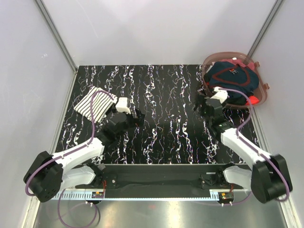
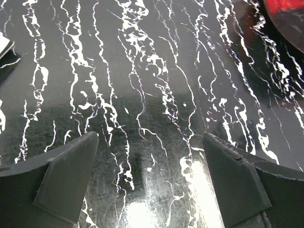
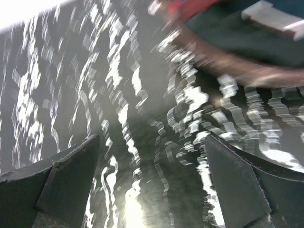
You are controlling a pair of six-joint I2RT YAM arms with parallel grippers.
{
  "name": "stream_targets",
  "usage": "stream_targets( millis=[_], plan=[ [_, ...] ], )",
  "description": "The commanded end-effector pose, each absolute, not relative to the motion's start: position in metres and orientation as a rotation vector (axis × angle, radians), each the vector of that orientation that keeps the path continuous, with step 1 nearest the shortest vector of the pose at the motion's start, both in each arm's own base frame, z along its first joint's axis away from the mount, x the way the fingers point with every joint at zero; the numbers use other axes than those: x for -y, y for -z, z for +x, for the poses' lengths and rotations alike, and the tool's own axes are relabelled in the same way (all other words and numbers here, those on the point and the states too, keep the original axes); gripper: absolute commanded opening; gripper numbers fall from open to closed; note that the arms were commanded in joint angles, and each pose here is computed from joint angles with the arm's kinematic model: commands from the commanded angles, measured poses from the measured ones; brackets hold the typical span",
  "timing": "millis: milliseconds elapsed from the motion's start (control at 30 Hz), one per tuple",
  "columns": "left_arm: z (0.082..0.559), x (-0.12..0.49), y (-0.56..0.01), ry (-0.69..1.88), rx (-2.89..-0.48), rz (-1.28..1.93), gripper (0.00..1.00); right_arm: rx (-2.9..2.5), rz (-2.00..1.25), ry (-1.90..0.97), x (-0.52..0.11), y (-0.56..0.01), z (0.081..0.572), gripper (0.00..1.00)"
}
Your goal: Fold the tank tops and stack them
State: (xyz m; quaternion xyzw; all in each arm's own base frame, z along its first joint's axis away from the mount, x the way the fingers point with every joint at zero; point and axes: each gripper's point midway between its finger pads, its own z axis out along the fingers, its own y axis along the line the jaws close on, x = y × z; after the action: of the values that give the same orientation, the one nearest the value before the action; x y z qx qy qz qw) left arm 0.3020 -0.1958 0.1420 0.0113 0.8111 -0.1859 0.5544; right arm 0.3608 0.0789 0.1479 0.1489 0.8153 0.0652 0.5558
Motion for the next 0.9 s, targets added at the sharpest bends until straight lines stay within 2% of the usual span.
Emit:
stream_targets(
  millis=[0, 67, 100, 133, 167, 200, 367, 533, 867],
  plan=[
    [0.303, 0.206, -0.174, 0.542, -1.781, 0.04, 0.99, -1.72, 0.568, 0.035, -0.027, -0.21, 0.348, 1.0],
    [0.301, 0.208, -0.176, 0.55, -1.777, 0.054, 0.99, -1.799, 0.589, 0.15, -0.012, -0.209, 0.336, 1.0],
    [0.301, 0.21, -0.177, 0.557, -1.78, 0.064, 0.99, -1.751, 0.638, 0.162, -0.006, -0.24, 0.34, 1.0],
    [0.301, 0.211, -0.178, 0.559, -1.78, 0.068, 0.99, -1.799, 0.633, 0.206, -0.002, -0.239, 0.335, 1.0],
    [0.3, 0.213, -0.177, 0.568, -1.788, 0.078, 0.99, -1.828, 0.637, 0.236, 0.002, -0.239, 0.34, 1.0],
    [0.3, 0.215, -0.177, 0.576, -1.789, 0.085, 0.99, -1.802, 0.649, 0.218, 0.002, -0.263, 0.347, 1.0],
    [0.297, 0.227, -0.172, 0.622, -1.821, 0.116, 0.99, -1.887, 0.669, 0.213, 0.001, -0.275, 0.378, 1.0],
    [0.295, 0.228, -0.171, 0.62, -1.836, 0.115, 0.99, -1.955, 0.753, 0.179, 0.01, -0.263, 0.401, 0.9],
    [0.294, 0.23, -0.163, 0.611, -1.874, 0.131, 0.99, -2.049, 0.881, 0.193, 0.042, -0.214, 0.446, 0.88]
  ],
)
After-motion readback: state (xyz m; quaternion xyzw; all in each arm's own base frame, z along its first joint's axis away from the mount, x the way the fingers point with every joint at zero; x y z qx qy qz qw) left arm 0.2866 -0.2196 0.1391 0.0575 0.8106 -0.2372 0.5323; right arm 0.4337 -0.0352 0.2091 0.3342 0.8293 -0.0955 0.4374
